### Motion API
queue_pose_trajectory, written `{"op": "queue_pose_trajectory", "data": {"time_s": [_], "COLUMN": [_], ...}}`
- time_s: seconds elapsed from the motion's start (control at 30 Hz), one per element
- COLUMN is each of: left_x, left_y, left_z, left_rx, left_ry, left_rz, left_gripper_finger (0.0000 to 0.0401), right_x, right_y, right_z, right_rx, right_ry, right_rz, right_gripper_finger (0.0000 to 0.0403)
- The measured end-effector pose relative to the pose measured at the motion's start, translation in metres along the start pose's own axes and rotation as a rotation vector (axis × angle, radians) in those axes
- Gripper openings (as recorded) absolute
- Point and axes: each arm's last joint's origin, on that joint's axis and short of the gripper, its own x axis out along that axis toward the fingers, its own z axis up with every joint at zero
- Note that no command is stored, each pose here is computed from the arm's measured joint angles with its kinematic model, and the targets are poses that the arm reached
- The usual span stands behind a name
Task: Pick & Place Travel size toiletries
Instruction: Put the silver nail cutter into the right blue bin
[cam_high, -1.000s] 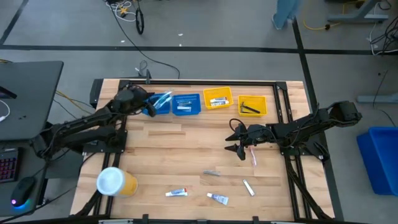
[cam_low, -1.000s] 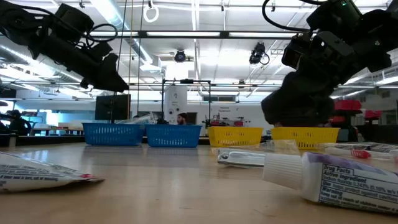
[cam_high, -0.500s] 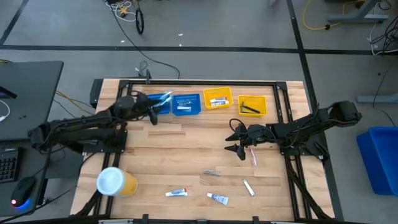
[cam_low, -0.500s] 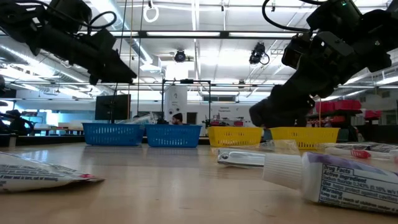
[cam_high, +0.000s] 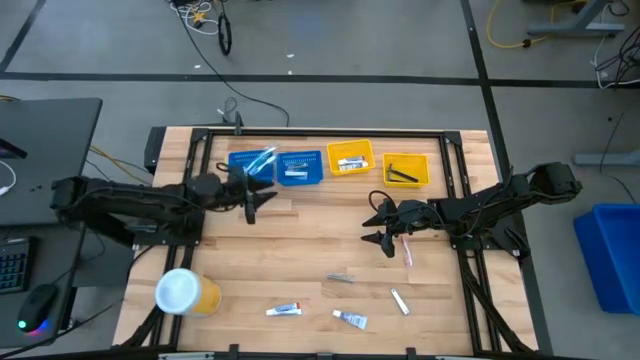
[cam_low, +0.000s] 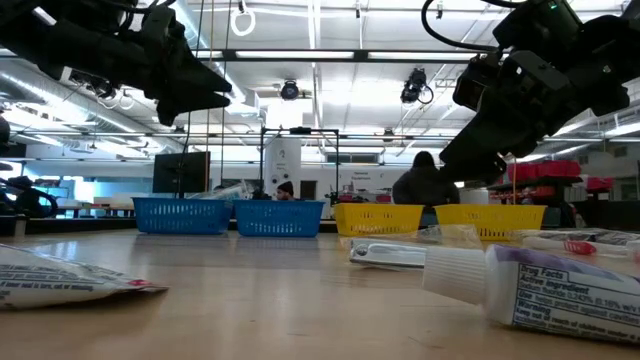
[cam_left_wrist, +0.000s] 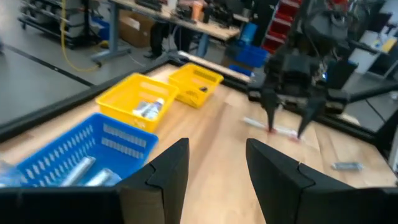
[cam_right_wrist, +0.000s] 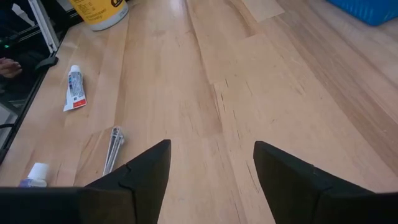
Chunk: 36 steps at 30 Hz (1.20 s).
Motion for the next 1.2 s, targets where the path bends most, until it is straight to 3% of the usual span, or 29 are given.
{"op": "queue_pose_trajectory", "data": {"time_s": [0.27, 0.53, 0.77, 0.93, 1.2], "left_x": [0.012, 0.025, 0.052, 0.072, 0.088], "left_y": [-0.032, -0.065, -0.103, -0.13, -0.16], "left_z": [-0.021, -0.046, -0.064, -0.071, -0.067], "left_rx": [-0.013, 0.005, 0.069, 0.15, 0.147], "left_ry": [0.027, 0.02, 0.092, 0.111, 0.116], "left_rz": [-0.069, -0.088, -0.136, -0.168, -0.265], "left_gripper_finger": [0.0169, 0.0169, 0.0169, 0.0169, 0.0169], "right_x": [0.0, -0.001, -0.003, -0.005, 0.002], "right_y": [0.004, 0.02, 0.032, 0.039, 0.055], "right_z": [-0.002, -0.009, -0.015, -0.018, -0.026], "right_rx": [-0.092, -0.138, -0.173, -0.189, -0.217], "right_ry": [0.005, 0.029, 0.026, 0.029, -0.013], "right_rz": [0.014, 0.08, 0.082, 0.111, 0.177], "right_gripper_finger": [0.0254, 0.0236, 0.0234, 0.0253, 0.0272]}}
